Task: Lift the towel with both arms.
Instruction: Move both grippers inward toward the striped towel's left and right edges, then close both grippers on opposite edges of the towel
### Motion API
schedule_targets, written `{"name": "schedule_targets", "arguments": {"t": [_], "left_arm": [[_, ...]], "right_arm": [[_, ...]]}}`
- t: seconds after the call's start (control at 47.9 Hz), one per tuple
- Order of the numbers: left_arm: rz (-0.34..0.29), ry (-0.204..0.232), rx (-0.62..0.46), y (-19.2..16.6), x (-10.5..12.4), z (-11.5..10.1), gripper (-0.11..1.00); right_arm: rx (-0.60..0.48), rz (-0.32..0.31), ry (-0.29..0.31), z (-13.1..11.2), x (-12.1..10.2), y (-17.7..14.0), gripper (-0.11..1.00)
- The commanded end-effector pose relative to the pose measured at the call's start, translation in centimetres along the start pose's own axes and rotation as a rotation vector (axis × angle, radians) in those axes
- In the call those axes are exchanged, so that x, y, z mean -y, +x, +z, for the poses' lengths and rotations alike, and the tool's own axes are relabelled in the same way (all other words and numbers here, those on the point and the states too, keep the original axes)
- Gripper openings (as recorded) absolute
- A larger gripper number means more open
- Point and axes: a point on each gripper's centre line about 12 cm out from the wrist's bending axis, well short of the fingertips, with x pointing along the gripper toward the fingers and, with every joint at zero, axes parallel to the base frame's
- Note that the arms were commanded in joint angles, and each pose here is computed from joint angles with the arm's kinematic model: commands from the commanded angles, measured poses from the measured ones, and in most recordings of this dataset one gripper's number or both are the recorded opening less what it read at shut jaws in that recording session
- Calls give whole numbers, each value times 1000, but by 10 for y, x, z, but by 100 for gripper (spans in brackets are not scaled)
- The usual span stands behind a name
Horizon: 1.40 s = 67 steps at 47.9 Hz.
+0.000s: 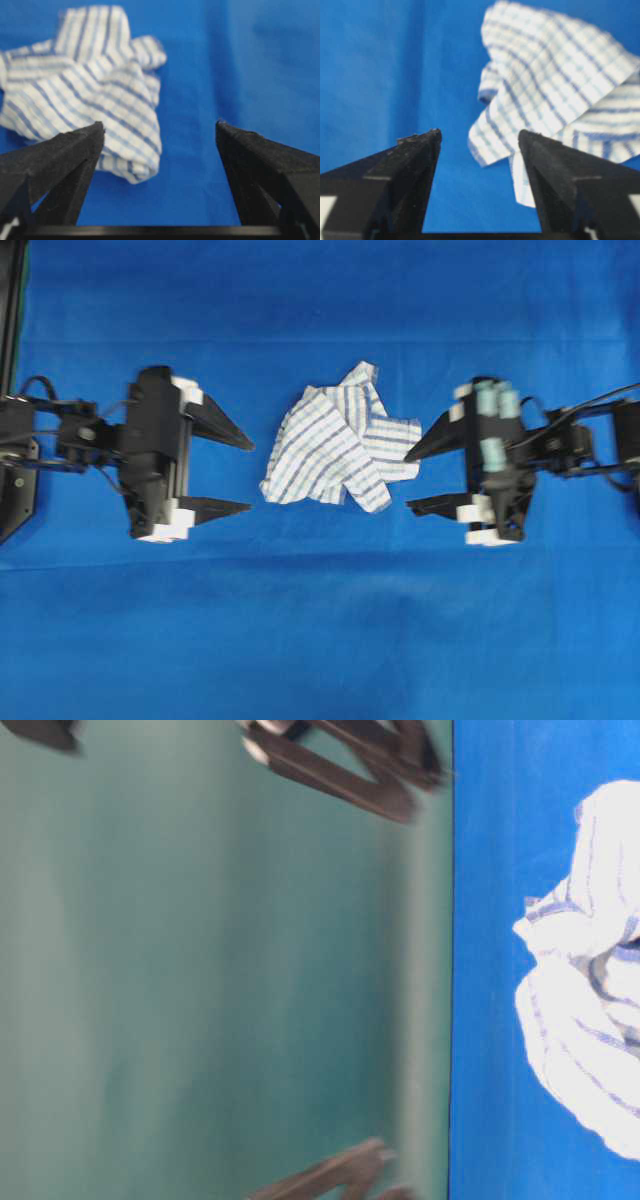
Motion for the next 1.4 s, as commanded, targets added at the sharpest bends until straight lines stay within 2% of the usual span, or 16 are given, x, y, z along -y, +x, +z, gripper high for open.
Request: {"name": "schedule_targets", "arguments": {"t": [0.0,0.188,0.459,0.564,0.814,0.898,0.96,1.023,1.127,1.169,1.294,1.378], "left_arm": [[-1,2,-5,17,1,-3,90],[4,3,-78,54,-1,-34,90],[18,-3,-171,88,-6,-68,90],[21,-6,-194,94,-7,-75,90],[28,-17,-203,95,-10,-76,87],[33,-20,-214,95,-12,-77,79],[34,-21,-228,94,-13,-78,66],[35,-21,-235,94,-13,-79,48],[35,-18,-243,93,-13,-79,17],[34,-17,-245,92,-13,-78,9],[34,-18,-235,86,-13,-67,7],[33,-20,-208,79,-12,-49,7]], "right_arm": [[-12,2,-5,4,-1,17,64],[-84,-1,-8,-10,-1,57,64],[-129,-2,-6,-27,-1,90,64],[-152,-4,-1,-34,0,97,64],[-164,-10,6,-38,3,100,62],[-165,-19,15,-39,8,100,60],[-166,-25,20,-39,11,99,52],[-169,-30,25,-40,14,99,37],[-173,-39,34,-40,19,98,6],[-172,-40,35,-39,19,97,2],[-155,-40,35,-32,19,93,2],[-138,-40,34,-20,18,82,2]]}}
